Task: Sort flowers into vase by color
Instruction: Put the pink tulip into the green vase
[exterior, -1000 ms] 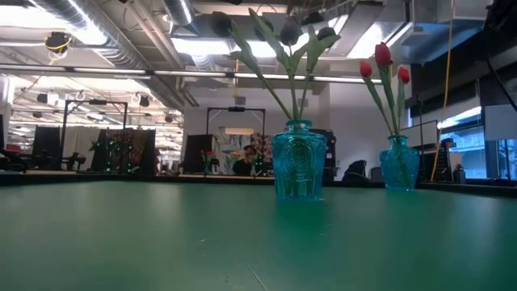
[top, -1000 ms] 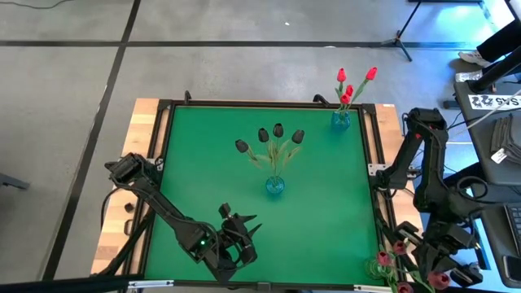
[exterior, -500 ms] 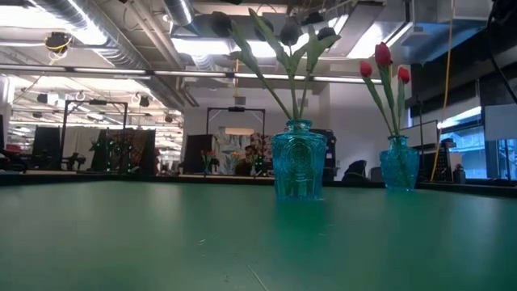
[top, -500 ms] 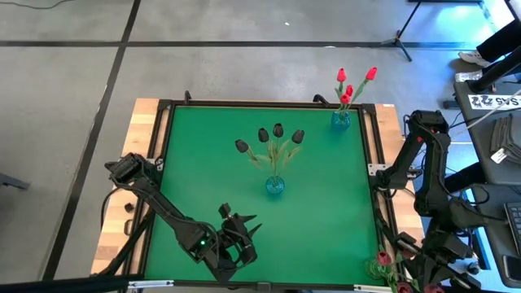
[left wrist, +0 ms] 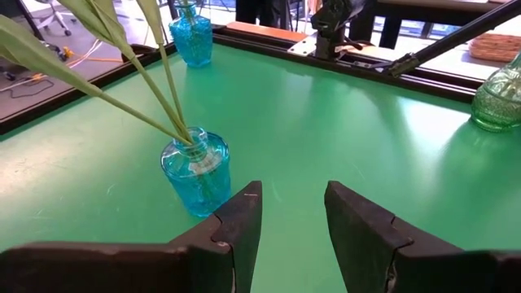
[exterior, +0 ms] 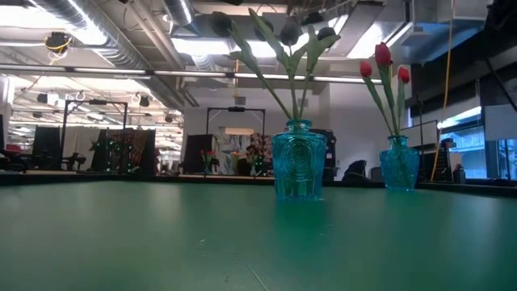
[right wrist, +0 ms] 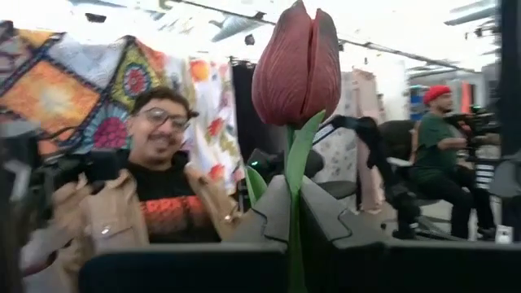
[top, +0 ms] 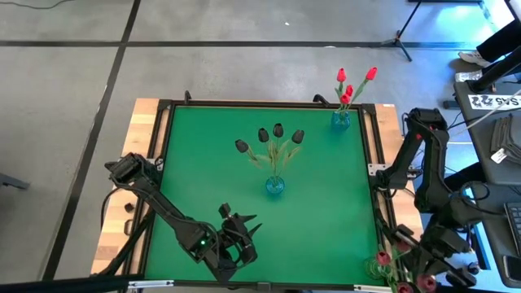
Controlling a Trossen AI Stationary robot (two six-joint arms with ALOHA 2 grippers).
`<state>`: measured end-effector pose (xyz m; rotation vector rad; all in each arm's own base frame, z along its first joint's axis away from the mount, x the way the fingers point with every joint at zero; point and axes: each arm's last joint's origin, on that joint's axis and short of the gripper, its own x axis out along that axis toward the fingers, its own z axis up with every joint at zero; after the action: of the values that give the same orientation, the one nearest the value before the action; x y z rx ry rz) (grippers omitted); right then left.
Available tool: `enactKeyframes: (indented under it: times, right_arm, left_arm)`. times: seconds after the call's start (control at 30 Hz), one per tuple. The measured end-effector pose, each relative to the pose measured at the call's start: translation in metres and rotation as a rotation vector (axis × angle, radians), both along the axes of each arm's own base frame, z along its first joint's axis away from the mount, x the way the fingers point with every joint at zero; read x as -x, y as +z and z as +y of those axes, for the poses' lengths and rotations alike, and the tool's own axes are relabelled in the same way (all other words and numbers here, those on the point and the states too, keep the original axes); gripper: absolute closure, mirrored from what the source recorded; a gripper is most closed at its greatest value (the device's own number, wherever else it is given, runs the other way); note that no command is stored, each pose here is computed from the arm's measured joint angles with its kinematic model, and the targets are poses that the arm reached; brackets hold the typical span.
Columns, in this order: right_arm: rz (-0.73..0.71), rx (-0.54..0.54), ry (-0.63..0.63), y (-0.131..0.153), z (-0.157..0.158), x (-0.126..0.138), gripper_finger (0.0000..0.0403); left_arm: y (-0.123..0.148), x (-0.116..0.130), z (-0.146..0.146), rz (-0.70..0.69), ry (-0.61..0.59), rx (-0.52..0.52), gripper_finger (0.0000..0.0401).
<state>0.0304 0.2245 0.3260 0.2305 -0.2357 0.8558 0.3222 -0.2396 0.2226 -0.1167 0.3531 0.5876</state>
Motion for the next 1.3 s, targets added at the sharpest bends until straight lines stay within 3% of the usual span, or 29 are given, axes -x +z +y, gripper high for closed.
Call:
enactKeyframes:
  times: [0.3, 0.83, 0.93, 1.3]
  right_arm:
    - [0.011, 0.045, -0.031, 0.005, -0.014, 0.000, 0.0397]
    - [-0.012, 0.029, 0.077, 0.010, -0.021, 0.003, 0.0397]
    - [-0.008, 0.064, 0.142, 0.006, -0.018, 0.005, 0.0397]
    - [0.060, 0.238, 0.152, -0.017, -0.006, 0.004, 0.0397]
  left_arm:
    - [0.000, -0.001, 0.002, 0.001, 0.005, 0.000, 0.0268]
    - [0.000, -0.001, 0.001, 0.007, -0.004, 0.007, 0.0268]
    - [0.000, -0.001, 0.001, 0.007, -0.004, 0.007, 0.0268]
    - [0.000, -0.001, 0.001, 0.007, -0.003, 0.007, 0.0268]
